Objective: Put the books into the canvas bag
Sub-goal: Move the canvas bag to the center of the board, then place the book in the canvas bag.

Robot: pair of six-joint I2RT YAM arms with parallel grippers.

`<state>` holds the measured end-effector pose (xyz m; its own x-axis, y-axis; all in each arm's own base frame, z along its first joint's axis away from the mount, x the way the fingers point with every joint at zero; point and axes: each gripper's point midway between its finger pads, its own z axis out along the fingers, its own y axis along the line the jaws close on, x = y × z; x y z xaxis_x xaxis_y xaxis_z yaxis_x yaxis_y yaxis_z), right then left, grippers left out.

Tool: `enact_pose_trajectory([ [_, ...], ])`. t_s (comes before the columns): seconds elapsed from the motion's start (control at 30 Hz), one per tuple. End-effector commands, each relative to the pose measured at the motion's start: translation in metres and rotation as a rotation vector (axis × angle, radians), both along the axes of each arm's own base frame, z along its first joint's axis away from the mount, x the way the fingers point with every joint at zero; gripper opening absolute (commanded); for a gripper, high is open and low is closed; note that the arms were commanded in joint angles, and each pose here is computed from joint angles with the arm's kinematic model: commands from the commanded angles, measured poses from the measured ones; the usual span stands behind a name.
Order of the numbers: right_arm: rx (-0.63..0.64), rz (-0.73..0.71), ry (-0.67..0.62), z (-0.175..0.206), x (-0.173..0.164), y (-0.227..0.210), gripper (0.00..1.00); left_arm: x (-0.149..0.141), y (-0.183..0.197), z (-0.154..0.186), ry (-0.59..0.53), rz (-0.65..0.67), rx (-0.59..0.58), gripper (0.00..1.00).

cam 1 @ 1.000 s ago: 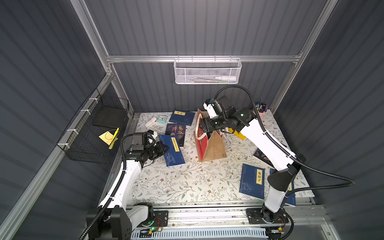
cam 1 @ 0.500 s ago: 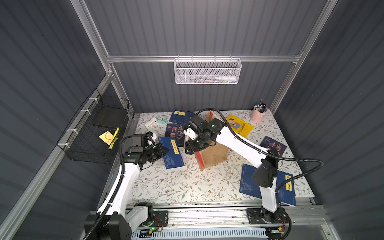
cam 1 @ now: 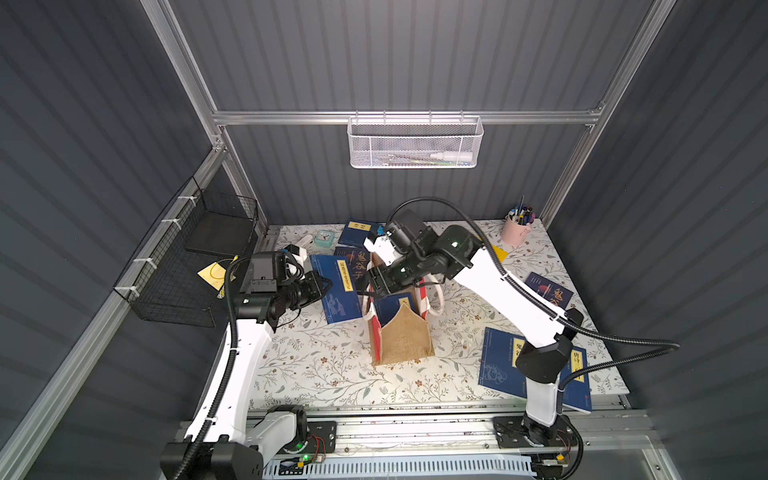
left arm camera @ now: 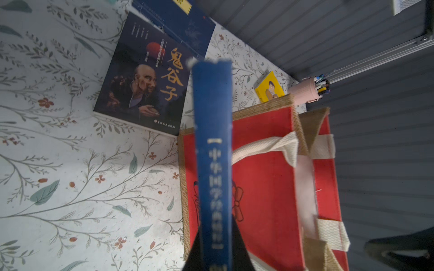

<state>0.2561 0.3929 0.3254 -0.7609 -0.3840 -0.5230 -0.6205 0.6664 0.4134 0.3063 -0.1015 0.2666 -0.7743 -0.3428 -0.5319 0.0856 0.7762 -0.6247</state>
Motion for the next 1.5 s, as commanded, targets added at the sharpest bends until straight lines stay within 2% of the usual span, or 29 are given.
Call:
enact_pose_trajectory([
  [0.0,-0.04,-0.069,-0.042,0.019,0.01,-0.045,0.69,0.01,-0.01,0.046,-0.099,-0.026,-0.064,0.05],
  [0.1,-0.06,-0.141,-0.056,0.02,0.023,-0.075,0.71,0.018,-0.014,0.075,-0.156,-0.033,-0.111,0.05],
  [0.27,-0.131,-0.282,-0.031,-0.001,0.043,-0.125,0.71,0.032,-0.025,0.118,-0.248,-0.052,-0.234,0.04],
  [0.37,-0.165,-0.319,-0.018,-0.016,0.048,-0.14,0.72,0.042,-0.031,0.13,-0.275,-0.059,-0.307,0.04],
  [0.57,-0.141,-0.303,0.073,-0.047,0.05,-0.132,0.72,0.059,-0.061,0.135,-0.27,-0.112,-0.33,0.03],
  [0.67,-0.115,-0.285,0.118,-0.06,0.049,-0.122,0.7,0.059,-0.083,0.132,-0.259,-0.15,-0.323,0.03],
  [0.73,-0.107,-0.277,0.144,-0.069,0.049,-0.118,0.67,0.057,-0.096,0.145,-0.291,-0.176,-0.318,0.03],
  [0.9,-0.103,-0.26,0.189,-0.086,0.046,-0.111,0.56,0.049,-0.127,0.123,-0.254,-0.223,-0.245,0.04],
  [1.07,-0.146,-0.267,0.182,-0.096,0.046,-0.118,0.24,0.035,-0.15,0.079,-0.169,-0.283,-0.118,0.03],
  [1.17,-0.171,-0.273,0.175,-0.102,0.046,-0.124,0.12,0.028,-0.153,0.059,-0.135,-0.298,-0.053,0.03],
  [1.33,-0.194,-0.281,0.167,-0.106,0.044,-0.13,0.02,0.018,-0.149,0.018,-0.065,-0.307,0.092,0.02],
  [1.47,-0.19,-0.291,0.144,-0.103,0.043,-0.135,0.0,0.011,-0.146,-0.003,-0.029,-0.315,0.21,0.02],
])
